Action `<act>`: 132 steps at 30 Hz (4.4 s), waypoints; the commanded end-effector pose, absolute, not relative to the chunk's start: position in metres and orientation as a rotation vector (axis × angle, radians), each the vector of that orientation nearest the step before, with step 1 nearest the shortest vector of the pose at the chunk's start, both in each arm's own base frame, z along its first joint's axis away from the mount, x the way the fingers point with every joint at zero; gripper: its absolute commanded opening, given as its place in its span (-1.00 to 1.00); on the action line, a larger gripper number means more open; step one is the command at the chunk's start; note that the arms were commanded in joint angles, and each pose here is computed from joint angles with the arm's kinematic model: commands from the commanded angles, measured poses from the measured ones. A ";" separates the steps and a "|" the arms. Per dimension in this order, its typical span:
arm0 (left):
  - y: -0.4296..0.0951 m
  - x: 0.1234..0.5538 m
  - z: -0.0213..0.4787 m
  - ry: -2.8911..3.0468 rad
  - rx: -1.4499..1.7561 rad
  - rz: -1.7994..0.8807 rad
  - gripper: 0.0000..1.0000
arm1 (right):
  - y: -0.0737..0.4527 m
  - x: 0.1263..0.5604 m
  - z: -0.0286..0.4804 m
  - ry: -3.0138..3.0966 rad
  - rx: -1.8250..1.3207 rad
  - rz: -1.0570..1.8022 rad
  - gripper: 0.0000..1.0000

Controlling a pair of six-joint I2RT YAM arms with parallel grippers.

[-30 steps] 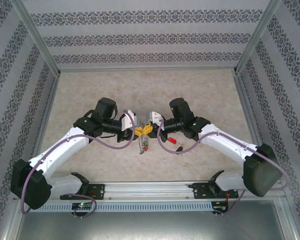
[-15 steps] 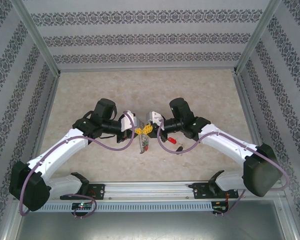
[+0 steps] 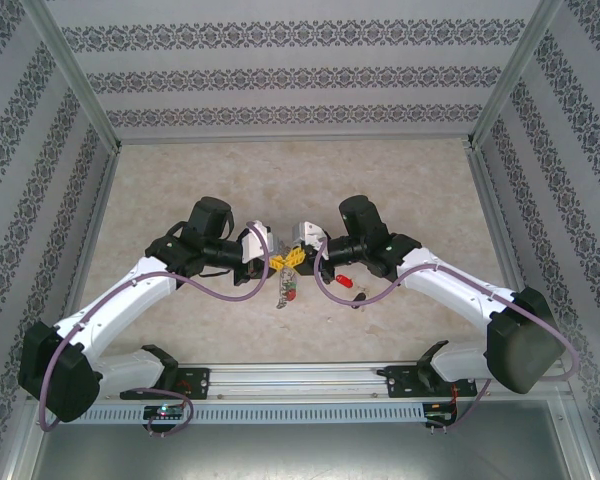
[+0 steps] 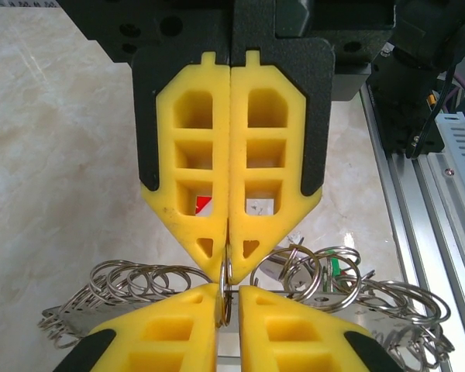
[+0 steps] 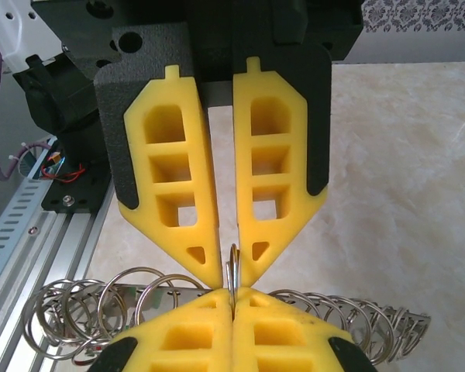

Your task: Put the keys on the keyring

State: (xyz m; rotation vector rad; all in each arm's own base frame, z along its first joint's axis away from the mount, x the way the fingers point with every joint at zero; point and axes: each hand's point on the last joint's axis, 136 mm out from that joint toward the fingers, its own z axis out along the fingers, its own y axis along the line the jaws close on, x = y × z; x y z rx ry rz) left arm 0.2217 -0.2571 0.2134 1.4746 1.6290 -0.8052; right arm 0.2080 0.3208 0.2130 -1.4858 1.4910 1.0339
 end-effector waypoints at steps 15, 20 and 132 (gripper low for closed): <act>-0.266 0.224 0.223 1.574 1.483 -0.822 -1.00 | 0.330 0.208 0.233 1.422 -1.466 1.059 -1.00; -0.267 0.229 0.227 1.573 1.425 -0.819 -1.00 | 0.327 0.208 0.229 1.453 -1.456 1.041 -0.86; -0.258 0.229 0.238 1.602 1.379 -0.761 -1.00 | 0.161 0.253 0.022 3.080 -0.126 0.225 -0.65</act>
